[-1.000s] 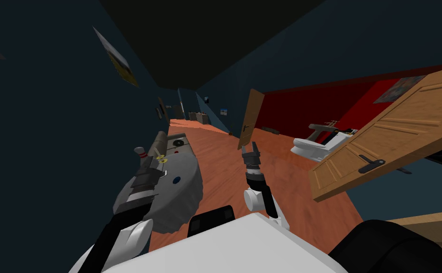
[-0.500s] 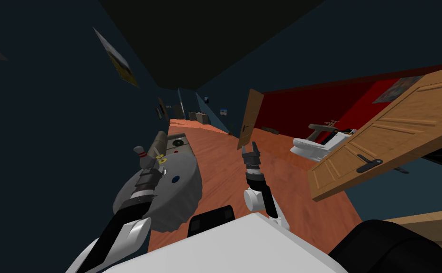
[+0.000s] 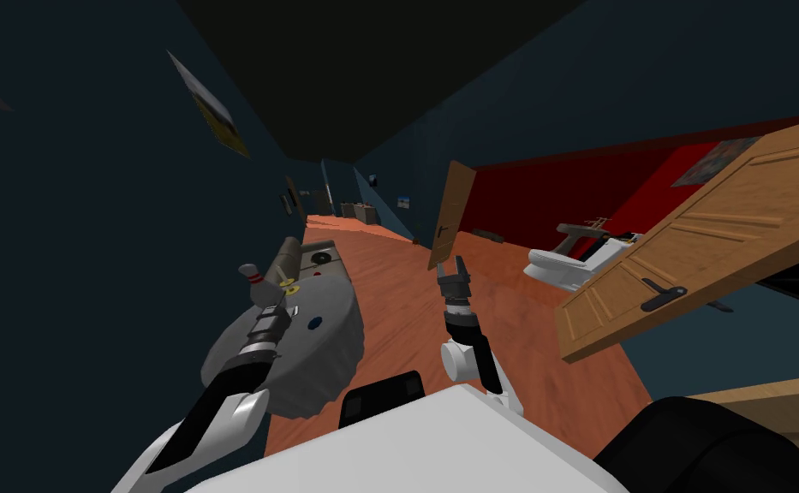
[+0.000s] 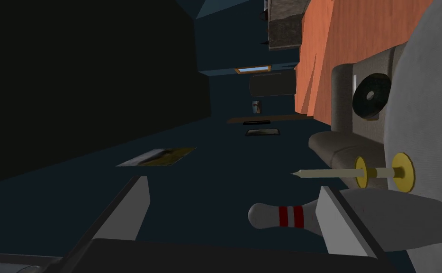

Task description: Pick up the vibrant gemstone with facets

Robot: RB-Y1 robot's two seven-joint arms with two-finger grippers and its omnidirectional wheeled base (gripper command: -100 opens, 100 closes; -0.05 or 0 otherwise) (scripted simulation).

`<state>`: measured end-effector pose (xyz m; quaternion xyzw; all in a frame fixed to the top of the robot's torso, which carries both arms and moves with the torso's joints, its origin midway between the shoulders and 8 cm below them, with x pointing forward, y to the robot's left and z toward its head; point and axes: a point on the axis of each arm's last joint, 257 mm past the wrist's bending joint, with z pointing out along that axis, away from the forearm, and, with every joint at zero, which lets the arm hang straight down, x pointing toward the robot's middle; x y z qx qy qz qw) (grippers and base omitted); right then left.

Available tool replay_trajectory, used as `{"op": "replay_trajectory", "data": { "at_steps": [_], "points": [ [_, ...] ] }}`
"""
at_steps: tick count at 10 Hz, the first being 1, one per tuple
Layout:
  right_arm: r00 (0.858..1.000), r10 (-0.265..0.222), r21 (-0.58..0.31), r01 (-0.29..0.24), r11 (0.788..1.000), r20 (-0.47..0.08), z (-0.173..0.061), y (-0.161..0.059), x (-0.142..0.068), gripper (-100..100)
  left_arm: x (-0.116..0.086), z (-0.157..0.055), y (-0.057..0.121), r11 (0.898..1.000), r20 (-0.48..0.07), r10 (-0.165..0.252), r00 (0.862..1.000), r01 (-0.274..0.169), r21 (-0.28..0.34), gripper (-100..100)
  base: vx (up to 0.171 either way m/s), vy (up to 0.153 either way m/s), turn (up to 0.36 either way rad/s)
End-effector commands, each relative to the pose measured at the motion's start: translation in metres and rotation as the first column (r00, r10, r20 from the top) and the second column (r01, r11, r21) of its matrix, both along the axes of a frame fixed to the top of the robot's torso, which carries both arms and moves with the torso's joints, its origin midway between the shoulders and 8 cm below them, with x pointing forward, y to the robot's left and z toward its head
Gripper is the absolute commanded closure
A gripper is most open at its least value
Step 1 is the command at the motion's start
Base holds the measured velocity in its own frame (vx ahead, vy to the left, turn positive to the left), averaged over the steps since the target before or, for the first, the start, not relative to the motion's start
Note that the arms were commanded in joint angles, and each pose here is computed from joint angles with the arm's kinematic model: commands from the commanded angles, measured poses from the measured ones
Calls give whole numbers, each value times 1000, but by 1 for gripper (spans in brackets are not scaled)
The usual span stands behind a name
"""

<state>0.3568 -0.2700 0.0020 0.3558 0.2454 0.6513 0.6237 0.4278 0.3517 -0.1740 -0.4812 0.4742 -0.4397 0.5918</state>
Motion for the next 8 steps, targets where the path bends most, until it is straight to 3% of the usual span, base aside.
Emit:
{"op": "replay_trajectory", "data": {
  "at_steps": [1, 2, 3, 4, 5, 7, 8],
  "points": [
    [1000, 0, 0, 0, 1000, 0, 0, 0, 0, 0, 2, -13, 3, 1000, -38, 10, 999, -10, -2, -100, -12, -24, 0],
    [1000, 0, 0, 0, 1000, 0, 0, 0, 0, 0, 5, -30, 13, 1000, -92, 27, 995, -27, -2, -100, -6, -28, -8],
    [1000, 0, 0, 0, 1000, 0, 0, 0, 0, 0, 5, -30, 13, 1000, -92, 27, 995, -27, -2, -100, -5, -24, -2],
    [1000, 0, 0, 0, 1000, 0, 0, 0, 0, 0, 7, -45, 22, 999, -139, 44, 989, -44, -1, -100, -9, -27, -7],
    [1000, 0, 0, 0, 1000, 0, 0, 0, 0, 0, 7, -47, 22, 999, -146, 45, 988, -46, -2, -100, -5, -22, -5],
    [1000, 0, 0, 0, 1000, 0, 0, 0, 0, 0, 9, -75, 41, 997, -232, 78, 970, -81, -3, -100, 2, -28, -13],
    [1000, 0, 0, 0, 1000, 0, 0, 0, 0, 0, 8, -80, 42, 996, -251, 81, 965, -85, -6, -100, 2, -30, -6]
  ]
}}
